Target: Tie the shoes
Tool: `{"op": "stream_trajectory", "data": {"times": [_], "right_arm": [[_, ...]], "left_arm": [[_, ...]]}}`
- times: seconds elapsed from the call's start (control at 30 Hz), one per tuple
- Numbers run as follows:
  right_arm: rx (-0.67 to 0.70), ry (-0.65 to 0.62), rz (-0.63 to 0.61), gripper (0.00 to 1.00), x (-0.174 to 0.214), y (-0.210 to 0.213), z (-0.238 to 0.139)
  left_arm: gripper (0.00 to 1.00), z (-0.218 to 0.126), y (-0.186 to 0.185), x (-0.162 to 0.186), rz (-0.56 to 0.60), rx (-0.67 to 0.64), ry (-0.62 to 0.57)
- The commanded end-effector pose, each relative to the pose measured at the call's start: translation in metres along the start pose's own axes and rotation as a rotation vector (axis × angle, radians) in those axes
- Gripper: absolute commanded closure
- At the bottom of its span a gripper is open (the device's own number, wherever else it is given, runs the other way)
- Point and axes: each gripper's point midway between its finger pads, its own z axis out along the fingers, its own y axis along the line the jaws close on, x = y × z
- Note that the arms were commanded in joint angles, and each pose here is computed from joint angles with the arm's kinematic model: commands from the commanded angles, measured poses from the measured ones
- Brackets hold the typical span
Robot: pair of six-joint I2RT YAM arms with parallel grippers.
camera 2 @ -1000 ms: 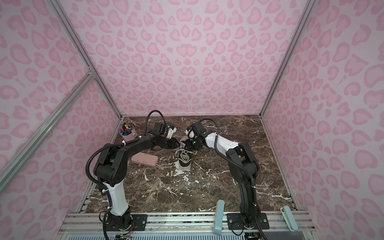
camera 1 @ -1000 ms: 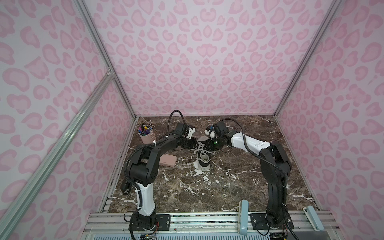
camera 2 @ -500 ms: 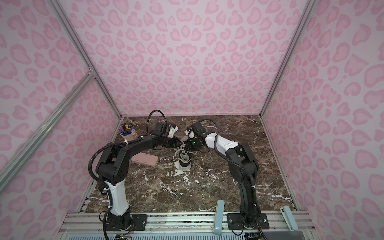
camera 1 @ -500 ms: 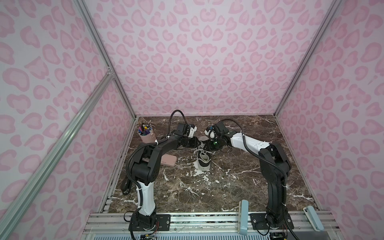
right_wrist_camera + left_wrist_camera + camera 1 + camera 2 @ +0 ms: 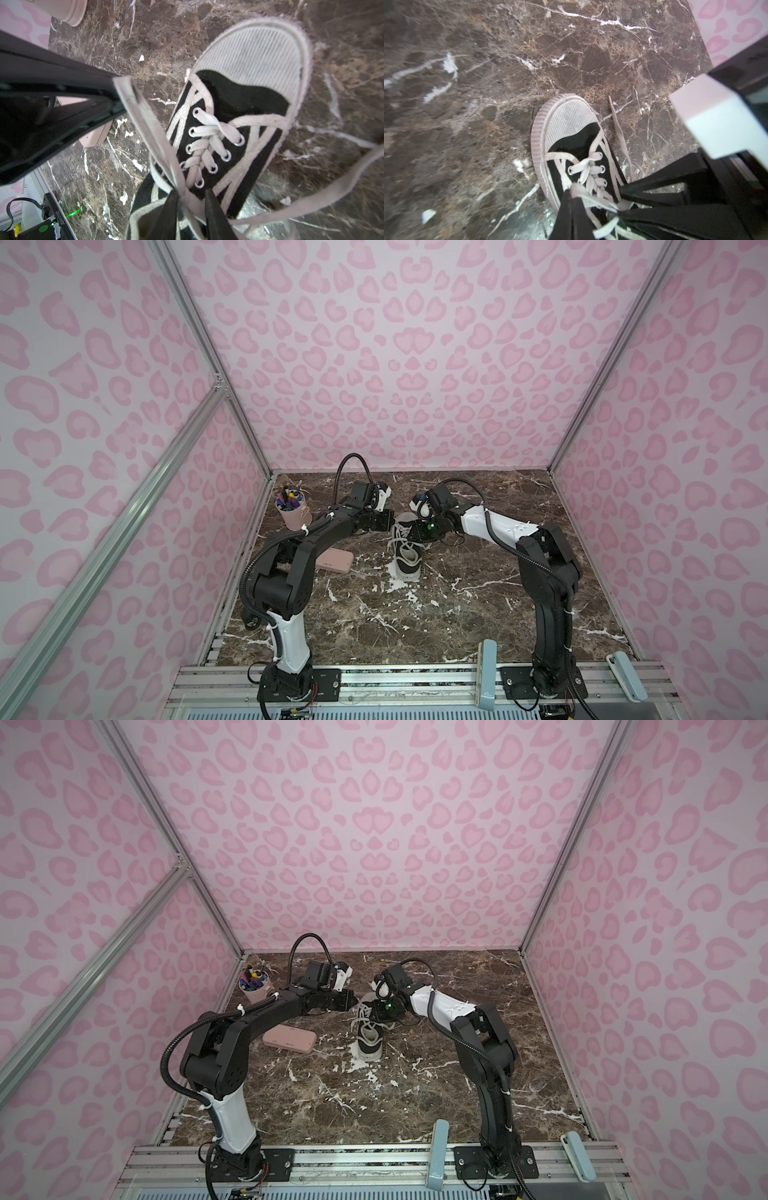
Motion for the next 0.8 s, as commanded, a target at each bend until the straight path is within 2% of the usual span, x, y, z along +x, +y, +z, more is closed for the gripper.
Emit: {"op": "stream_trajectory", "data": {"times": [0.0, 0.13, 0.47, 0.53, 0.77], "right_arm": [[0.026, 0.016, 0.008, 0.75, 0.005, -0.008, 0.006], [0.026, 0.021, 0.008, 0.75, 0.005, -0.008, 0.007], [0.042, 0.037, 0.009, 0.75, 0.009, -0.012, 0.010], [0.042, 0.039, 0.009, 0.75, 0.009, -0.013, 0.011], [0.044, 0.045, 0.009, 0.75, 0.010, -0.012, 0.011]], "left_arm": [[0.96, -0.009, 0.020, 0.013, 0.061, -0.132, 0.063], [0.96, -0.010, 0.025, 0.023, 0.088, -0.161, 0.101], [0.96, -0.020, 0.047, 0.031, 0.165, -0.341, 0.161], [0.96, -0.022, 0.048, 0.024, 0.185, -0.371, 0.160], [0.96, -0.023, 0.060, 0.031, 0.198, -0.474, 0.208]]}}
